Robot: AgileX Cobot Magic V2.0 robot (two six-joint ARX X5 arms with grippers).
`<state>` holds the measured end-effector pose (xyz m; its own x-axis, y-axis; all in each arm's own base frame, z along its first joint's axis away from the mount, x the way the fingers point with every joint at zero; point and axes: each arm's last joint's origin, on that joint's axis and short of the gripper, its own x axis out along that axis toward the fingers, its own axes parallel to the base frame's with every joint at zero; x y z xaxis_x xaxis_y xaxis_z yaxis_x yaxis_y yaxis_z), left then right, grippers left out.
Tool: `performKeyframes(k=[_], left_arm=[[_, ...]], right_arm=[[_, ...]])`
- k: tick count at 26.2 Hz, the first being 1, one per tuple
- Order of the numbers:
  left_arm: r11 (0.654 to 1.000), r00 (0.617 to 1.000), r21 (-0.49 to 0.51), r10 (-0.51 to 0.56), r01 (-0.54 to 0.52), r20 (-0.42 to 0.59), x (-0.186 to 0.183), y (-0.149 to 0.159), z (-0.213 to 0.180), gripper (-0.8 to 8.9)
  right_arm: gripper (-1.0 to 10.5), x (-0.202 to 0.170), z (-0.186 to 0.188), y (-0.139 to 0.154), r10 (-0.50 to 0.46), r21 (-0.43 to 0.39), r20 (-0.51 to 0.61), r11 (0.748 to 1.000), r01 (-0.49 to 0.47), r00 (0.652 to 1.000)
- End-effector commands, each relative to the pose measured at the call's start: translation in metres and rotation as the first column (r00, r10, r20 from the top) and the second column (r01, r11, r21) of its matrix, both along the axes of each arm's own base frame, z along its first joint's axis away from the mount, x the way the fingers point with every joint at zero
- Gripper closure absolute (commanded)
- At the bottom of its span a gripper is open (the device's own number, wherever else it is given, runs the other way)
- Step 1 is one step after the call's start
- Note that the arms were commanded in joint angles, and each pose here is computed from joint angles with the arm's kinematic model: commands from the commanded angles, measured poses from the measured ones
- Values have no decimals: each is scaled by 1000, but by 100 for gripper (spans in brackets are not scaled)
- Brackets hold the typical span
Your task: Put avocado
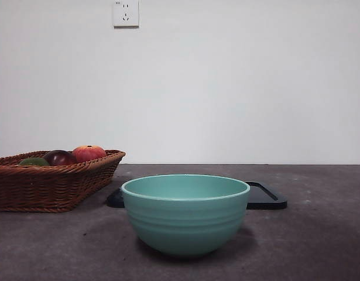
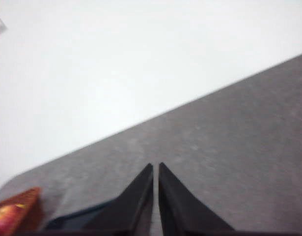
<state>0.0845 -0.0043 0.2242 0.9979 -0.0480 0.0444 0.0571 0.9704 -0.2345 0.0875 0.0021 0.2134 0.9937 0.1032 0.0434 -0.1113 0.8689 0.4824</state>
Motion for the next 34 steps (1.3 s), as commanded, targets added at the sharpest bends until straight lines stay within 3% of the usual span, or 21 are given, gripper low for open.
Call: performKeyframes(k=[1,14,20,26,30,34], left_arm=[[1000,1000,-27,4,-4,-1,-1,0,19,798],[999,995,-26,-35,33,-92,0,-1,106,797],[984,975,-21,-179,178,-134,0,-5,147,798],[935,929,-9,-353,355,-110,2,-12,172,798],[889,885,27,-452,457,-111,3,-16,175,798],[855,853,71,-502,514,-140,1,-17,171,798]], right_arm=[[935,-1,18,1,41,42,0,998,-40,999],[935,10,97,6,231,-45,-56,971,-233,971],[935,12,128,9,323,-145,-113,930,-337,940],[935,4,149,12,370,-258,-143,882,-395,918],[935,-1,154,15,438,-309,-156,830,-465,885],[935,-3,151,18,520,-302,-171,781,-547,837]])
